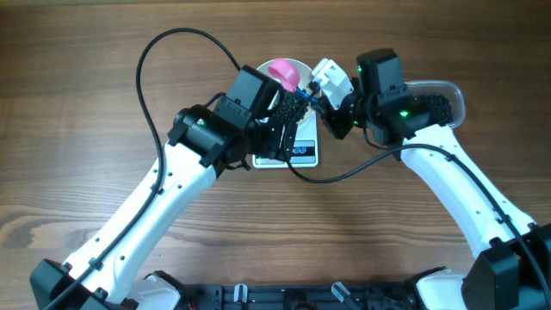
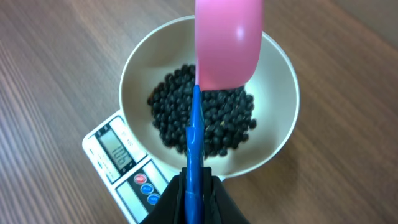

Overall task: Scoop item into bowl and weigh 150g on scale
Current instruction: 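Tilt scoop over white bowl to pour beans with right gripper, then move empty scoop back to bean tub with right gripper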

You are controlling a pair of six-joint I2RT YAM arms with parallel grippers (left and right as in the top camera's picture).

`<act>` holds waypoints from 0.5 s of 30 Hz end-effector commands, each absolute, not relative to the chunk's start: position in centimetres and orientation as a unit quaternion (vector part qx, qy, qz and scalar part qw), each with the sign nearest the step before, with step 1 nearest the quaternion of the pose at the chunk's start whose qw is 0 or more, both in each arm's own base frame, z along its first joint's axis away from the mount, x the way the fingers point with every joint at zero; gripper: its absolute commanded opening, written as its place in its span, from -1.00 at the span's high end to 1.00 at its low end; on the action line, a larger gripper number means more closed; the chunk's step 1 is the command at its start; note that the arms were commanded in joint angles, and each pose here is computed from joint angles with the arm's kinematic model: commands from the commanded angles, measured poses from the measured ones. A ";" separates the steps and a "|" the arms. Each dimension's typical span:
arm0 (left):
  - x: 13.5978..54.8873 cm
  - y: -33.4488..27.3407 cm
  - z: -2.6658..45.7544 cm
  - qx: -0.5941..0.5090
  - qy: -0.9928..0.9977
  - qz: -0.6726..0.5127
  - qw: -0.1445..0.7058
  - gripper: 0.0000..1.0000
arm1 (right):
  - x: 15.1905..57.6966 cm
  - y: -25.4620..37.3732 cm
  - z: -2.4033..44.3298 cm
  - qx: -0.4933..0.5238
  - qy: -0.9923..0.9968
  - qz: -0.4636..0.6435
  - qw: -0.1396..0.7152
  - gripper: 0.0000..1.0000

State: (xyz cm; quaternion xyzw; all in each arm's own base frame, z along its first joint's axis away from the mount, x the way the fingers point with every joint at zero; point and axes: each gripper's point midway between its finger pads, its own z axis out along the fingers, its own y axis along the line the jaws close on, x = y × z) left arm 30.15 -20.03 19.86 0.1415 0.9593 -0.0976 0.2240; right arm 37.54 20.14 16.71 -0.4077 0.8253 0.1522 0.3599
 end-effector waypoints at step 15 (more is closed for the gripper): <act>30.3 -20.1 20.9 0.147 0.955 -0.098 0.239 -1.00 | 40.7 7.4 23.1 -0.192 0.871 0.107 0.439 0.91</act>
